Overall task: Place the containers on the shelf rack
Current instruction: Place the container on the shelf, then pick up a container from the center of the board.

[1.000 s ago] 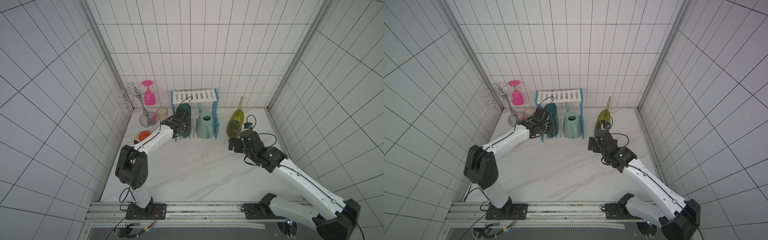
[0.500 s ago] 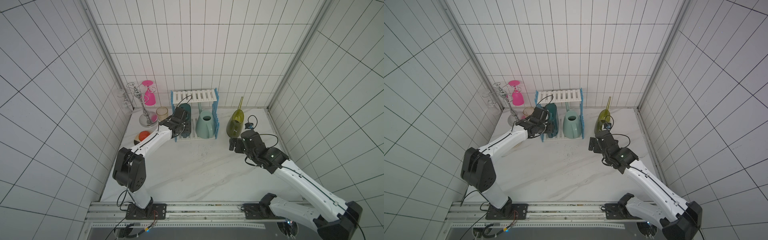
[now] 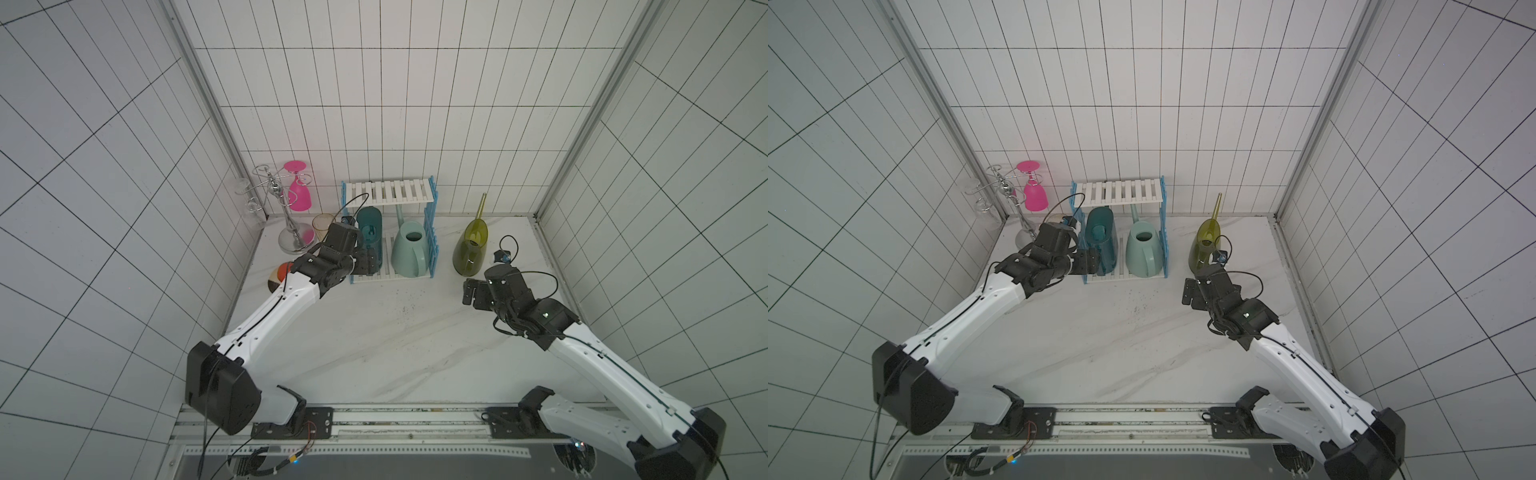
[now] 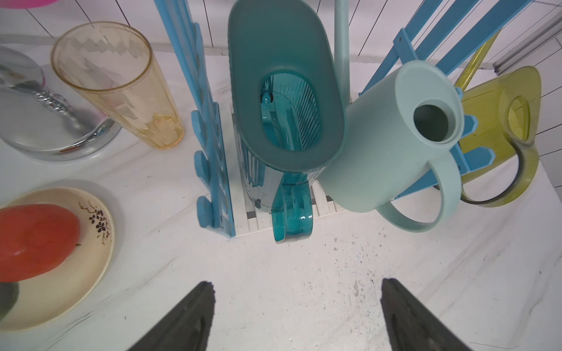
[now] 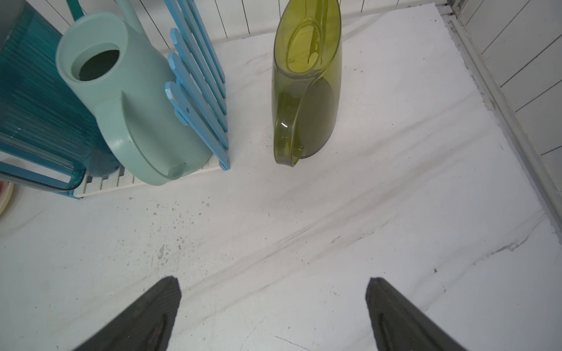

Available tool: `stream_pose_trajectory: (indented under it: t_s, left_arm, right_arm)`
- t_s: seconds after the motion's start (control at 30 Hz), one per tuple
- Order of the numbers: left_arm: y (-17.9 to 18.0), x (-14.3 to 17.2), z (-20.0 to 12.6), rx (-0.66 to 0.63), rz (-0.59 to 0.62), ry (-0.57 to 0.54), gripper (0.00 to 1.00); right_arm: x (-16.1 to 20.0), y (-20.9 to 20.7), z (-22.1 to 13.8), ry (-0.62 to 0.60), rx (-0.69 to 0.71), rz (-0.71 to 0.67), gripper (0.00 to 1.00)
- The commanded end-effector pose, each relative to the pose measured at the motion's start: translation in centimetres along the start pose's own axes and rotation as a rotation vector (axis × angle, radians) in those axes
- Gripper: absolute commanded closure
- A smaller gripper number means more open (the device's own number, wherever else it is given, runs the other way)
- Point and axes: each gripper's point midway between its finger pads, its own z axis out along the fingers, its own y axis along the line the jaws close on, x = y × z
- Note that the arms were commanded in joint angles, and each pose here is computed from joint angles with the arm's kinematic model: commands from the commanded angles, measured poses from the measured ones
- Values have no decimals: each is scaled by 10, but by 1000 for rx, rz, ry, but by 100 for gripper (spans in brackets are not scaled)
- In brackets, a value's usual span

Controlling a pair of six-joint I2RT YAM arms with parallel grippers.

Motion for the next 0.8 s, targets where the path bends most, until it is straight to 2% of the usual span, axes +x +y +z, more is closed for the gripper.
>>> stream_pose_trajectory:
  t_s: [0.0, 0.17, 0.3, 0.53, 0.77]
  left_arm:
    - [11, -2, -31, -23, 11, -58, 3]
    - [12, -6, -66, 39, 4, -198, 1]
    - [14, -6, -80, 65, -7, -259, 1]
    - [5, -5, -80, 113, -18, -240, 1]
    - [8, -2, -78, 97, 2, -235, 1]
  right_arm:
    - [-4, -4, 13, 66, 12, 4, 1]
    - [-18, -8, 45, 159, 68, -14, 1]
    - [-33, -10, 76, 204, 101, 0, 1]
    - [-43, -16, 118, 251, 165, 23, 1]
    - [-49, -17, 150, 280, 184, 45, 1]
